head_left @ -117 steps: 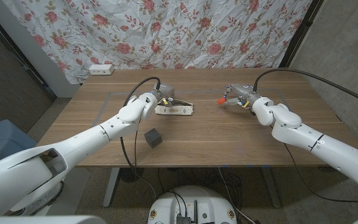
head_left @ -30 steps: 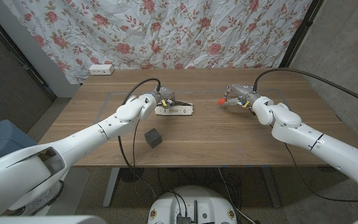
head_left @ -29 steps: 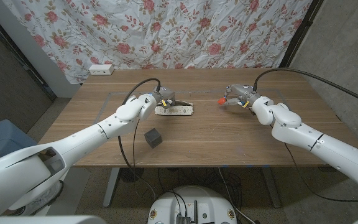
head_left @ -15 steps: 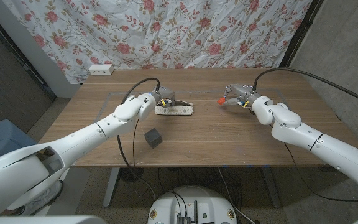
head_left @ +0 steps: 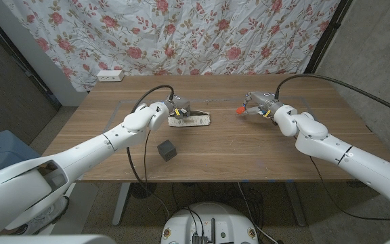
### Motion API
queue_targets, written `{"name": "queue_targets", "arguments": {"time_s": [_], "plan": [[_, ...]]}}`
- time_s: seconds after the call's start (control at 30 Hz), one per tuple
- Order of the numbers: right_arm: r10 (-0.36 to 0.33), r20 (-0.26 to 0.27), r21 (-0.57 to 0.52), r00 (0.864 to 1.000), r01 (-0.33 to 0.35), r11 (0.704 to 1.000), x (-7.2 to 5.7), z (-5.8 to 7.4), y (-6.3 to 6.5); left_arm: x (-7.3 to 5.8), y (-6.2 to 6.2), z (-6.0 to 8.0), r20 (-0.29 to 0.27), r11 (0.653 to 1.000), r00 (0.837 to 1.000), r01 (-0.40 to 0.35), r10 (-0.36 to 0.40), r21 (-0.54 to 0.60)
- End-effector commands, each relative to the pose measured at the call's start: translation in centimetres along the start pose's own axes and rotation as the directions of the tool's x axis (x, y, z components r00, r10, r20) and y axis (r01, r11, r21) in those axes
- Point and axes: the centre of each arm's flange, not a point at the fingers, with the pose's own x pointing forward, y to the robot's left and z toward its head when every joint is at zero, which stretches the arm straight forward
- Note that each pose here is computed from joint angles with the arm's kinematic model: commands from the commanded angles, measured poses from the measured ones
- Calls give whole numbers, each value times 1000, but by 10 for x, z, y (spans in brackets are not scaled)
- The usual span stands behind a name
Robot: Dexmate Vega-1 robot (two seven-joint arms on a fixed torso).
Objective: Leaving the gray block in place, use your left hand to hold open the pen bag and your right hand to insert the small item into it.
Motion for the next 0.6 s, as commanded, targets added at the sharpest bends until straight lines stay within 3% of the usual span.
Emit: {"name": "queue_targets", "arguments": {"time_s": [0.03,0.6], "plan": [[-1,-3,0,1000,1,1000,-1,-1,-1,0,-2,-1,8,1000,1000,5,-5,-3],[-4,2,-7,1000,4,1000,3,1,-3,-6,10,-19,-36,997,999,29,-32,-75]]}}
